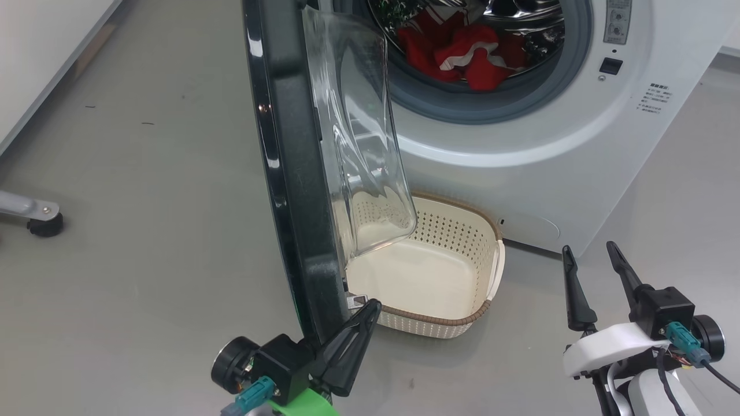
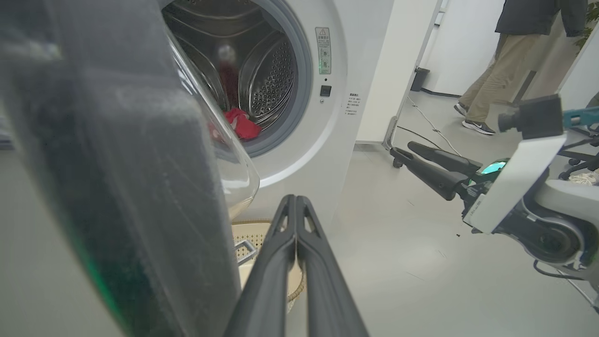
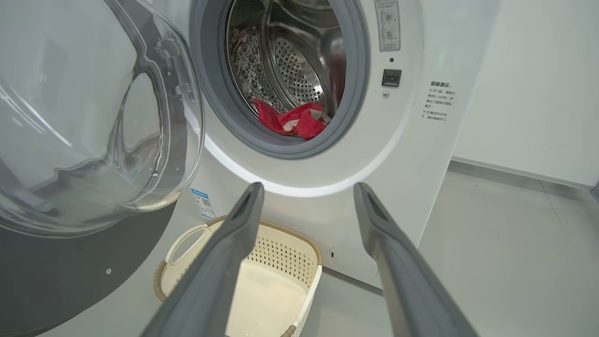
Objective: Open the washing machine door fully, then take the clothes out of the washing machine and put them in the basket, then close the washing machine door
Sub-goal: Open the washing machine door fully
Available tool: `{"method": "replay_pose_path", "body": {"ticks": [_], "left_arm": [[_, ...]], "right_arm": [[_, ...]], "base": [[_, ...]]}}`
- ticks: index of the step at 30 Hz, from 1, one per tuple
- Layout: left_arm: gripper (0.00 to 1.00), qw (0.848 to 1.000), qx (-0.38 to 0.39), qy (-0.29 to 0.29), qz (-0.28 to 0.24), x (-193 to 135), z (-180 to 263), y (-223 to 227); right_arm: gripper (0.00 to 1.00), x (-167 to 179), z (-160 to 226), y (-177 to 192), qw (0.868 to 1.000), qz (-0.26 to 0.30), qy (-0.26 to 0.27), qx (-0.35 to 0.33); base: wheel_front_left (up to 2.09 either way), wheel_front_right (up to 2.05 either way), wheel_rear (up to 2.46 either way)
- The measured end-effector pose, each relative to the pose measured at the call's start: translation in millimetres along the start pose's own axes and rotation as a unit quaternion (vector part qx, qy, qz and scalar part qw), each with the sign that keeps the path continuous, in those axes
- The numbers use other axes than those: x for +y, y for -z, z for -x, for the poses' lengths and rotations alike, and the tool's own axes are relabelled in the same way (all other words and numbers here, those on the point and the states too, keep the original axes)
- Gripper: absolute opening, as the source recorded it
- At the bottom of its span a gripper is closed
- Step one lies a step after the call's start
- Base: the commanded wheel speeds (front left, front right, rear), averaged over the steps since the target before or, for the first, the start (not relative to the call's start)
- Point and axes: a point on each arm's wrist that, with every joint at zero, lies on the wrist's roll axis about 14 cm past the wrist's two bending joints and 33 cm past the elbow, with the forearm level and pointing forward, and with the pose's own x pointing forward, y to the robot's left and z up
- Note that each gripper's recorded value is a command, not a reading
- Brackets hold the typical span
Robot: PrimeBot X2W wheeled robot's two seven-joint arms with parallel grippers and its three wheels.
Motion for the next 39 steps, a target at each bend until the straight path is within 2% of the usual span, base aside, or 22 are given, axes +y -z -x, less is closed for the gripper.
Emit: {"method": "replay_pose_path", "body": {"ticks": [17,32,39], "left_arm": [[0.00,0.999,0.026,-0.046,0.001,24,3,16],[0.00,0.996,0.009,-0.092,0.001,44,7,13],[0.00,0.991,0.001,-0.132,-0.004,63,13,10]], "right_arm": [[1.00,-1,-2,5,1.000,-0.003,0.000,0.006],[1.00,-3,-2,4,1.000,-0.004,0.001,0.005],[1.00,-2,-2,3,1.000,-0.005,0.001,0.003]], "base": [[0.00,0.00,0.00],[0.00,0.00,0.00],[0.00,0.00,0.00]]}}
